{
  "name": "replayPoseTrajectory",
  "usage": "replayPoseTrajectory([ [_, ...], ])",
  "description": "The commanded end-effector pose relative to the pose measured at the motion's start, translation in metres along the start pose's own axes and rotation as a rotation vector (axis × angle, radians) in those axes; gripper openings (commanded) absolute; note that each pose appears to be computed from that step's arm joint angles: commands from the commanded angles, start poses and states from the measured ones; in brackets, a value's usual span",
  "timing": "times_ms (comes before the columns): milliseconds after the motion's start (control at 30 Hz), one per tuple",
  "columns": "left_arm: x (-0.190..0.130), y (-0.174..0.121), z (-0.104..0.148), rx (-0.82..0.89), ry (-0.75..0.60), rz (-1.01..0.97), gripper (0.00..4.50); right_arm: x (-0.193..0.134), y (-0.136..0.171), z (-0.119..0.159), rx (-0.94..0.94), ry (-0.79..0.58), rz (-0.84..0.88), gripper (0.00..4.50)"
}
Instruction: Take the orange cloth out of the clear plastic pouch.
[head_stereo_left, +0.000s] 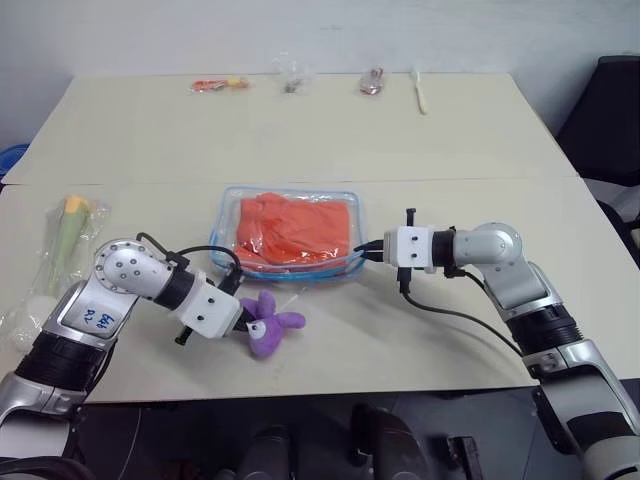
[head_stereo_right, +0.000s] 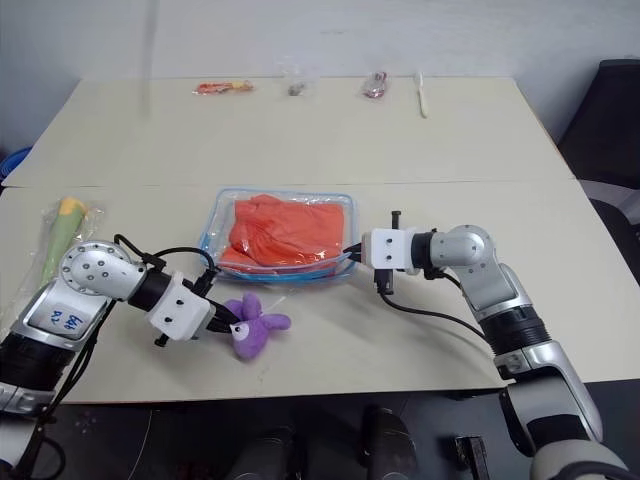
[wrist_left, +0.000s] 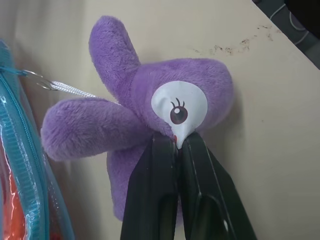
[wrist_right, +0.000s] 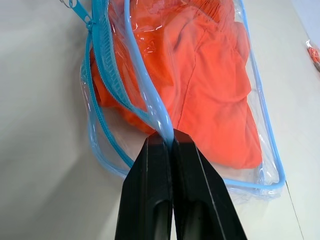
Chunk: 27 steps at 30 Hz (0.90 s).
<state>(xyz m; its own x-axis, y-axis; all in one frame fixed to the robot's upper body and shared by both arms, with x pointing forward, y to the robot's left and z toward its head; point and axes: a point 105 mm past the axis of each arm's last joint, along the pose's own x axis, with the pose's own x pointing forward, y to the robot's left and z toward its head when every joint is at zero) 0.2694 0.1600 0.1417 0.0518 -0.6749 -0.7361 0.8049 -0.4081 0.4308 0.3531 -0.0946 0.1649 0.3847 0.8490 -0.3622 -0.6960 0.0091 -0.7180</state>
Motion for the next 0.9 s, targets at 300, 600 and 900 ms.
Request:
replayPoseTrajectory([
  [300,-0.069,-0.023,-0.016,-0.301,0.110,0.124,0.02,-0.016,-0.007,0.004,-0.064,-0.005,-0.033,0.00],
  [600,-0.139,-0.049,-0.062,-0.502,0.333,0.303,0.02,-0.026,0.006,-0.001,-0.076,0.001,0.001,0.00],
  [900,-0.142,-0.045,-0.081,-0.494,0.351,0.358,0.02,-0.027,0.006,-0.001,-0.075,-0.002,-0.001,0.00],
])
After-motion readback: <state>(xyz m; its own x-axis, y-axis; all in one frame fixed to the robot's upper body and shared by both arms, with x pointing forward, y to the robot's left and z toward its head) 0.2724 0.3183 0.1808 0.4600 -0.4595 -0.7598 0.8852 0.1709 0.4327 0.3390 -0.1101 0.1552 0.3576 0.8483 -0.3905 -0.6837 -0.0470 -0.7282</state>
